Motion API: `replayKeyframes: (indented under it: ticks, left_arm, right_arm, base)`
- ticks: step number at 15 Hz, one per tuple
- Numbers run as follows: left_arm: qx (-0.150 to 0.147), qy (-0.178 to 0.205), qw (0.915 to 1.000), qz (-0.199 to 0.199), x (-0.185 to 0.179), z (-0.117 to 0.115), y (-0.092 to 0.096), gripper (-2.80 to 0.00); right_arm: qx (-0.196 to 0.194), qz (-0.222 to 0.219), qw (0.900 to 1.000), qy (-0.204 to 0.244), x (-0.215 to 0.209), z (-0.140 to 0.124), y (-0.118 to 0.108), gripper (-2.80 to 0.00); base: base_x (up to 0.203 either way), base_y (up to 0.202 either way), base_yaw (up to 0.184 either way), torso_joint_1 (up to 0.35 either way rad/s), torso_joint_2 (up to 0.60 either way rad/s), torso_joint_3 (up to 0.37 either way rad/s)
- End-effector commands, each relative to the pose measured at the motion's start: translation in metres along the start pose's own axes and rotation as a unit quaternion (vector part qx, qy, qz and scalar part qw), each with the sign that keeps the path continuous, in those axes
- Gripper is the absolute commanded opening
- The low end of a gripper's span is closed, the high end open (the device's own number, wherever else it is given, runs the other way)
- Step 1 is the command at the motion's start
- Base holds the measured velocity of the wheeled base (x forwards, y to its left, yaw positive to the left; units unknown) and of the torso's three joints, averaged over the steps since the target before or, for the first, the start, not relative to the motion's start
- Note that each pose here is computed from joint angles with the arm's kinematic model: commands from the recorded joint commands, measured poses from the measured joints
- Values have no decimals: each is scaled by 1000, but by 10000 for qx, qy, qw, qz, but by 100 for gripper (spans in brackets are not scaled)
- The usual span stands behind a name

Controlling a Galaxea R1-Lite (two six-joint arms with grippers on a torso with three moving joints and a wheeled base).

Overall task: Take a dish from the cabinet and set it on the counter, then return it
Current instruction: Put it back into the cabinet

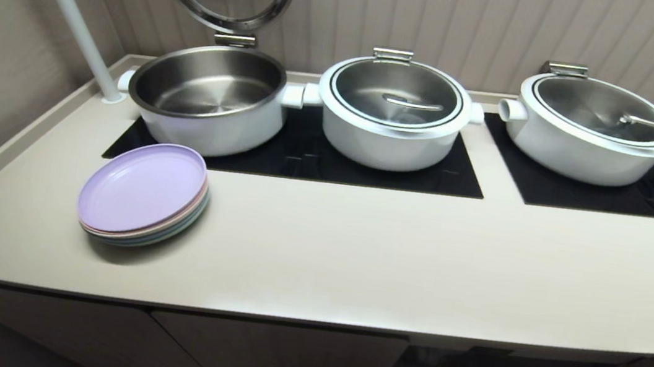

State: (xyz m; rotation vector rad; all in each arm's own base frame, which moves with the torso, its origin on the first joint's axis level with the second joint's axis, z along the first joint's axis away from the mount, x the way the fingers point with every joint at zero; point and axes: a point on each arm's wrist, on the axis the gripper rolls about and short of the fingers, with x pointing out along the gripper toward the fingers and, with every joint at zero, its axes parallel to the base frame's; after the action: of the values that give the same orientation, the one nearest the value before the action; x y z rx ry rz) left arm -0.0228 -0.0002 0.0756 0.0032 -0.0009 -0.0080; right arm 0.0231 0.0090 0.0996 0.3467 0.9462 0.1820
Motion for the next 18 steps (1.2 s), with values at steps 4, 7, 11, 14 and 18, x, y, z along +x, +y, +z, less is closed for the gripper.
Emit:
replayKeyframes:
  ticks: [4,7,11,14,18]
  left_arm:
    - [-1,-3,10000,1,0,0,0,-280]
    - [-1,-3,10000,1,0,0,0,-280]
    - [-1,-3,10000,1,0,0,0,-280]
    - [-1,-3,10000,1,0,0,0,-280]
    - [-1,-3,10000,1,0,0,0,-280]
  right_arm:
    - [-32,101,9999,42,-1,0,1,-280]
    - [-39,166,9998,69,-1,0,1,-280]
    - [-41,271,9996,108,0,0,1,-280]
    - [-22,266,9996,119,0,0,1,-280]
    - [-18,257,9996,140,0,0,1,-280]
  base:
    - [0,0,0,-121,260,135]
    - [0,0,0,-139,304,155]
    - [0,0,0,-148,308,155]
    - [0,0,0,-146,314,161]
    - [0,0,0,-154,323,175]
